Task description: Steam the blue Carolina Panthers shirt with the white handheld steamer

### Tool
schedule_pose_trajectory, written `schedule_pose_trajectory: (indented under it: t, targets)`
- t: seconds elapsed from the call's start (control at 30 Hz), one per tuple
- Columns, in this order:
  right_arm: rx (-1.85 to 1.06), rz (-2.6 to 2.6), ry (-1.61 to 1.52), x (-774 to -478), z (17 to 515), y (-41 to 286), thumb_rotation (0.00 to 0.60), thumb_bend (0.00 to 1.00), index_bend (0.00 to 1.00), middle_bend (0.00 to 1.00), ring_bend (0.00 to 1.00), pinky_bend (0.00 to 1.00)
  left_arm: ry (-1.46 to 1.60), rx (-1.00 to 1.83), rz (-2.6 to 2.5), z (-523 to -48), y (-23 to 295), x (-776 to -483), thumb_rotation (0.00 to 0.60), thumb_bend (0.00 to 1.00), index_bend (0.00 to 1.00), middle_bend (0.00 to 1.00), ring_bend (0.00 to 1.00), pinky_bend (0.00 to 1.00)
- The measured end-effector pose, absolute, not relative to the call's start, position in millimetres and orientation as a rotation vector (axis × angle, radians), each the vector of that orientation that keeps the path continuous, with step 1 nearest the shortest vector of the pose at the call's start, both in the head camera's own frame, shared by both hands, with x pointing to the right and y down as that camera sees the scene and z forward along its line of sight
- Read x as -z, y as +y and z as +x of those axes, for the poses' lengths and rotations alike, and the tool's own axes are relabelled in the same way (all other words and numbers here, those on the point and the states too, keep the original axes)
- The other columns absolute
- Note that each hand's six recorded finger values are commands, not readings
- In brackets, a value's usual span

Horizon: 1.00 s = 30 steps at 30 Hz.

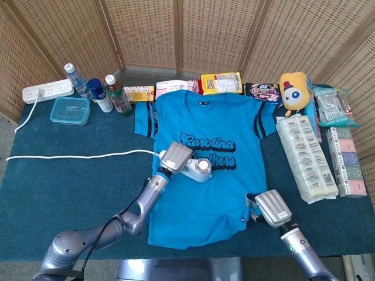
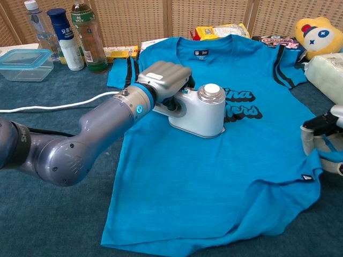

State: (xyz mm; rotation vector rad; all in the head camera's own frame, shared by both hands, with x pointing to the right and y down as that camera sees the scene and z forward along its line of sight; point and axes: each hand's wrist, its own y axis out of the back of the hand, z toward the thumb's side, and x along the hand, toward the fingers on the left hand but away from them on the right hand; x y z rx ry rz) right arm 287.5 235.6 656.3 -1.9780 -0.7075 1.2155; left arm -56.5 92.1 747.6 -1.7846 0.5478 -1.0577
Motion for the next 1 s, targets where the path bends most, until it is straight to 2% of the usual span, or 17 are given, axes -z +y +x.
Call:
schedule_pose_trajectory:
  t: [0.67, 1.0]
  targets:
    - [-1.200, -1.987, -0.688, -656.6, 276.3, 240.6, 0.600, 0.51, 0.72, 0.69, 0.78, 0.90, 0.426, 0.966, -1.833, -94.2, 131.1, -728.3, 0.600, 0.44, 0.60, 0.72, 0.68, 0.77]
    - [-1.192, -1.991, -0.679, -657.8, 270.3, 243.2, 0.600, 0.51, 0.72, 0.69, 0.78, 0.91, 0.353, 0.905, -1.861, -122.7, 157.0, -707.3, 0.600, 0.44, 0.60, 0.72, 0.68, 0.77]
